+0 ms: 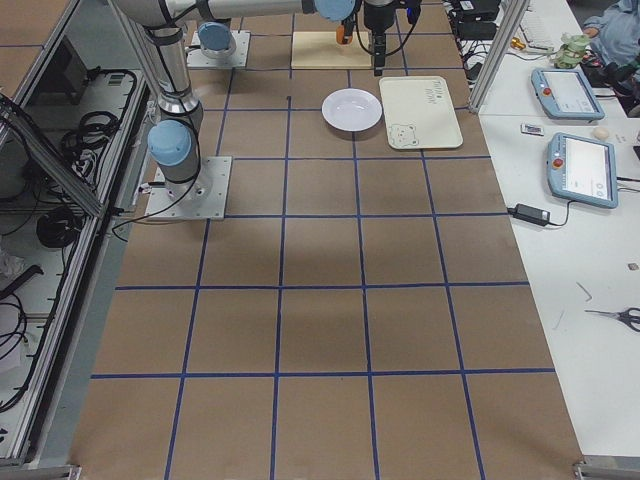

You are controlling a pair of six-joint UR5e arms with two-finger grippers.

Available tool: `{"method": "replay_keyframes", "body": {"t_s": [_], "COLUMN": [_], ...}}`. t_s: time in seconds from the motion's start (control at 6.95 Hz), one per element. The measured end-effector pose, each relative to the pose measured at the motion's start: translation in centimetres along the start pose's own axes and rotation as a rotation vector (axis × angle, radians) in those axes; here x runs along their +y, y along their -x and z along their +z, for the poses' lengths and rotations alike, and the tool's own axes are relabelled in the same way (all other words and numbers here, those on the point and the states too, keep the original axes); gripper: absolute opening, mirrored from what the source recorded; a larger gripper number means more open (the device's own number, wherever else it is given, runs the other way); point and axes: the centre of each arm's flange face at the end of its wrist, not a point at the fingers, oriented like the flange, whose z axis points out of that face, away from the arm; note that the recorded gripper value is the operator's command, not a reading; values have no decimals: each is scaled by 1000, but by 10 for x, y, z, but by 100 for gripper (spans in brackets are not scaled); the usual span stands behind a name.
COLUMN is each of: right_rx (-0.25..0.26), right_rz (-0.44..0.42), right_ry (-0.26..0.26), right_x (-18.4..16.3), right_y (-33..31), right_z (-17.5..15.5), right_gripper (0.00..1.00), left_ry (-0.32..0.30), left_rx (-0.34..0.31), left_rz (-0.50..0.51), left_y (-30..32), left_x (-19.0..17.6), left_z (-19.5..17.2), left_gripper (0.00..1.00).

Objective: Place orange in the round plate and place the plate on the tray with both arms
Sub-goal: 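Lift the orange with the left gripper and carry it toward the white plate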

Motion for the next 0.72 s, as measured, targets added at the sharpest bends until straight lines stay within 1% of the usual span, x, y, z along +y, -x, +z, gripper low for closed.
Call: {"method": "replay_keyframes", "body": {"t_s": [0.14, 0.29, 0.43, 0.72], "right_rx": [1, 0, -1, -2], "right_rz": [0, 1, 2, -1], "right_ry": [1, 7, 16, 21], "right_x": [1, 2, 3, 5], "right_y": [0, -1, -1, 0], "right_z": [0, 3, 8, 13], "right_gripper": [100, 100, 100, 100], "left_ry": [-35, -63, -89, -145], "left_rx": [-7, -13, -19, -10], "left_rz": [30, 53, 58, 55], "left_y": [-19, -40, -68, -134], "left_x": [-13, -22, -25, -23], "left_z": [-27, -45, -54, -50], "left_gripper": [0, 0, 0, 0]}}
